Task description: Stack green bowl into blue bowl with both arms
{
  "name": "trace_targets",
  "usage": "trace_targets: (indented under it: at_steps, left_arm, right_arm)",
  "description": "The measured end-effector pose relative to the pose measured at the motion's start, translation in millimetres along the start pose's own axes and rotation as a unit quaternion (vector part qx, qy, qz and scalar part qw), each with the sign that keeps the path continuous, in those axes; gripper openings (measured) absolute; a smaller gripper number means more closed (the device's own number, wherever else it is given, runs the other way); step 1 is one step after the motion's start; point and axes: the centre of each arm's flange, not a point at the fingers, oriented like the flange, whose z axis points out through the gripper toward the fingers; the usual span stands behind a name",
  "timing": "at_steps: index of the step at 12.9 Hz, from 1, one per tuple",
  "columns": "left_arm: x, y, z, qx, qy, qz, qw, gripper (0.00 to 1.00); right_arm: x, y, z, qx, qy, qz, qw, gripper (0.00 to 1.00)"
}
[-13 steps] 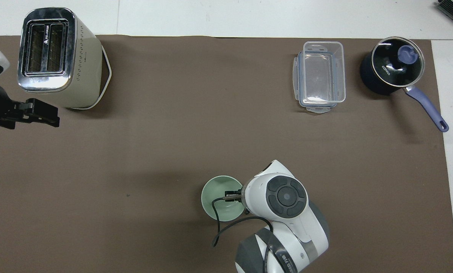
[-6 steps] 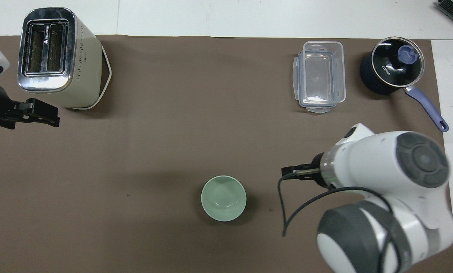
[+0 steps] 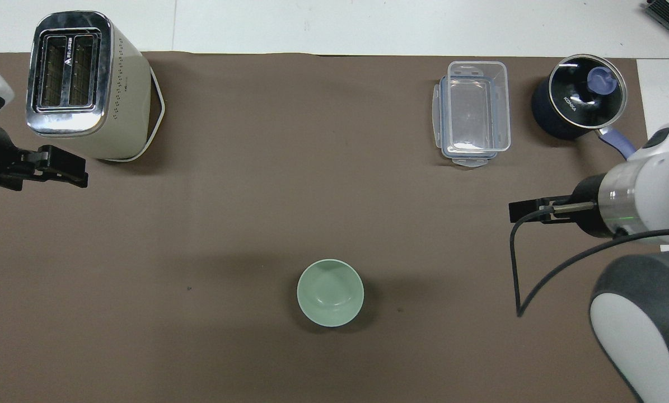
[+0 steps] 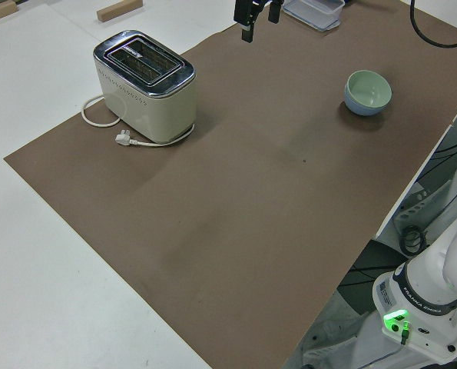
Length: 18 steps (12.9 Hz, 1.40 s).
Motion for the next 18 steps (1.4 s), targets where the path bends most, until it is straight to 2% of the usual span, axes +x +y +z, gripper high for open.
trace_targets:
  at_steps: [3, 8, 18]
  left_arm:
    - [0, 0, 0, 0.000, 0.000, 0.000, 1.000, 1.00]
    - [0, 0, 0, 0.000, 0.000, 0.000, 1.000, 1.00]
    - [0, 0, 0, 0.000, 0.000, 0.000, 1.000, 1.00]
  right_arm:
    - [20, 5, -34, -0.032, 0.005, -0.005, 0.999, 1.00]
    - [33, 20, -63, -0.040, -0.005, 0.028, 0.999, 1.00]
    - [28, 38, -68, -0.035, -0.019, 0.049, 0.998, 1.00]
